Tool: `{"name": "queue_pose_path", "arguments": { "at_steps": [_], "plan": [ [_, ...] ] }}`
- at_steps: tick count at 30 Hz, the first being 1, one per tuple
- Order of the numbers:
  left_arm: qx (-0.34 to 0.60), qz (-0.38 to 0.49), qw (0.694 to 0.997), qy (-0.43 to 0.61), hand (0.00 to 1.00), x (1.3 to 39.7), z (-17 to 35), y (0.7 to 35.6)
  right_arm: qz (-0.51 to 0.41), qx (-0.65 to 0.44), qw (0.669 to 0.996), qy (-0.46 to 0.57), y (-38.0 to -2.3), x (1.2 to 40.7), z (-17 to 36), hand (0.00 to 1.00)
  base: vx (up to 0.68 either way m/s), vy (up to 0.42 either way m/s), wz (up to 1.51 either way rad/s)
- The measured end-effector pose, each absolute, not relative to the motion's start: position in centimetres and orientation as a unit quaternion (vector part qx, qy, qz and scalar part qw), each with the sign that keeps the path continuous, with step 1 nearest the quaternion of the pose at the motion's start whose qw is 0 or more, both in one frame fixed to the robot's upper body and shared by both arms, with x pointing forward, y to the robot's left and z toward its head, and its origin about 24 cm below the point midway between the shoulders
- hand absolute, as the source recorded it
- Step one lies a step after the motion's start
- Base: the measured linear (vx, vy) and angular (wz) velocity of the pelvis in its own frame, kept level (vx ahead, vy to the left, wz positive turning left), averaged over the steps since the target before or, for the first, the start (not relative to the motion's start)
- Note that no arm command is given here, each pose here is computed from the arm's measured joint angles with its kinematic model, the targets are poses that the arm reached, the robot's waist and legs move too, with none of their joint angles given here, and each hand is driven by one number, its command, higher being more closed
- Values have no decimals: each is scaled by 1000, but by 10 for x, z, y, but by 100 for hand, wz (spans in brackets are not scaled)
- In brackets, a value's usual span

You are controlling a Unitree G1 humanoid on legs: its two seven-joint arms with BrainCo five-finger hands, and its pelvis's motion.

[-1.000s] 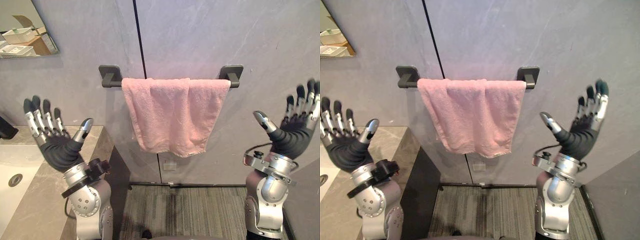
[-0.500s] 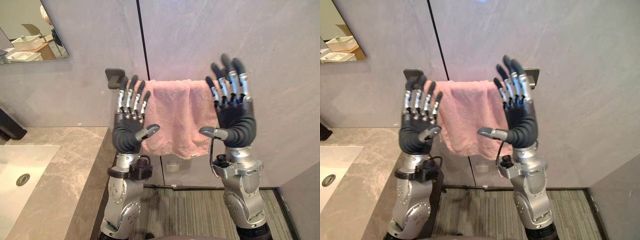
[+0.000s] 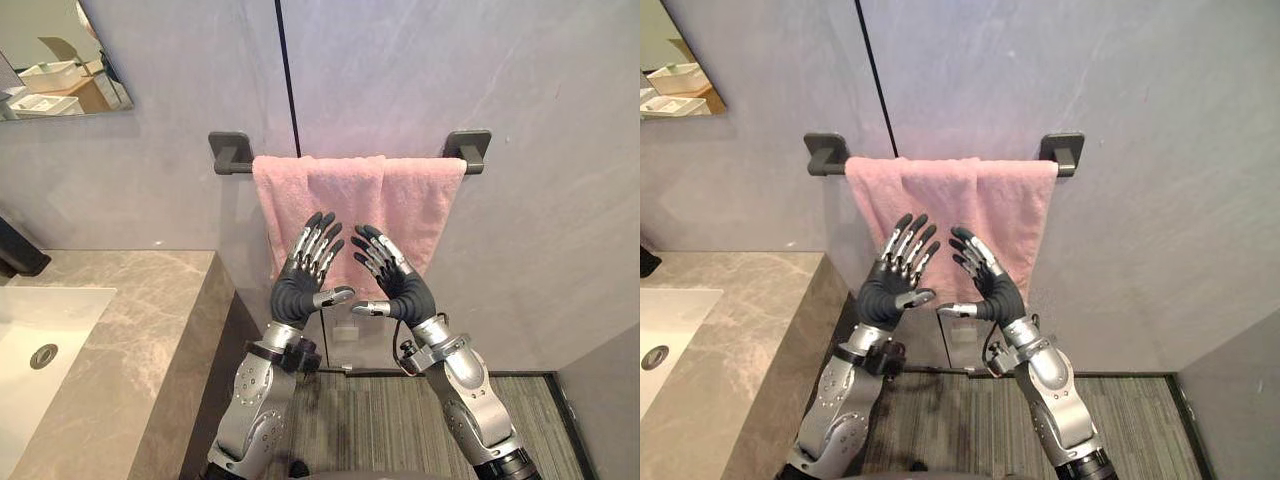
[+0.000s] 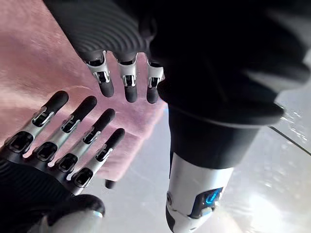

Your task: Organize washtable

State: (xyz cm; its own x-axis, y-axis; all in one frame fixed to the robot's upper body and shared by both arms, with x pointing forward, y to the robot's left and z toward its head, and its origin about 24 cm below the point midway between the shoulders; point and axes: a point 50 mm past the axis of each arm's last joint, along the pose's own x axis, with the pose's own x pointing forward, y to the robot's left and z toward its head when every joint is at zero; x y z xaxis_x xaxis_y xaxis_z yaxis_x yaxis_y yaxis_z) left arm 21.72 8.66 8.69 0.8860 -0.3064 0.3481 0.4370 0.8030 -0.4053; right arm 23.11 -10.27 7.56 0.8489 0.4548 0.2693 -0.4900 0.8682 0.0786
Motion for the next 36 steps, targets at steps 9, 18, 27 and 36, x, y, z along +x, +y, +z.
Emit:
{"name": "queue_pose_path", "arguments": {
  "at_steps": [9, 18, 27, 36],
  "plan": [
    [-205, -141, 965, -77, 0, 226, 57, 97, 206, 31, 977, -51, -110, 238, 43, 0, 4, -3, 2],
    [-160, -104, 980, -53, 0, 242, 46, 101, 122, 16, 991, -56, -130, 259, 46, 0, 1, 0, 0],
    [-149, -41, 987, -40, 0, 253, 39, 121, 45, 13, 998, -42, -153, 268, 40, 0, 0, 0, 0],
    [-148, 2, 988, -47, 0, 262, 42, 138, -14, 22, 998, -56, -171, 274, 47, 0, 0, 0, 0]
  ]
}}
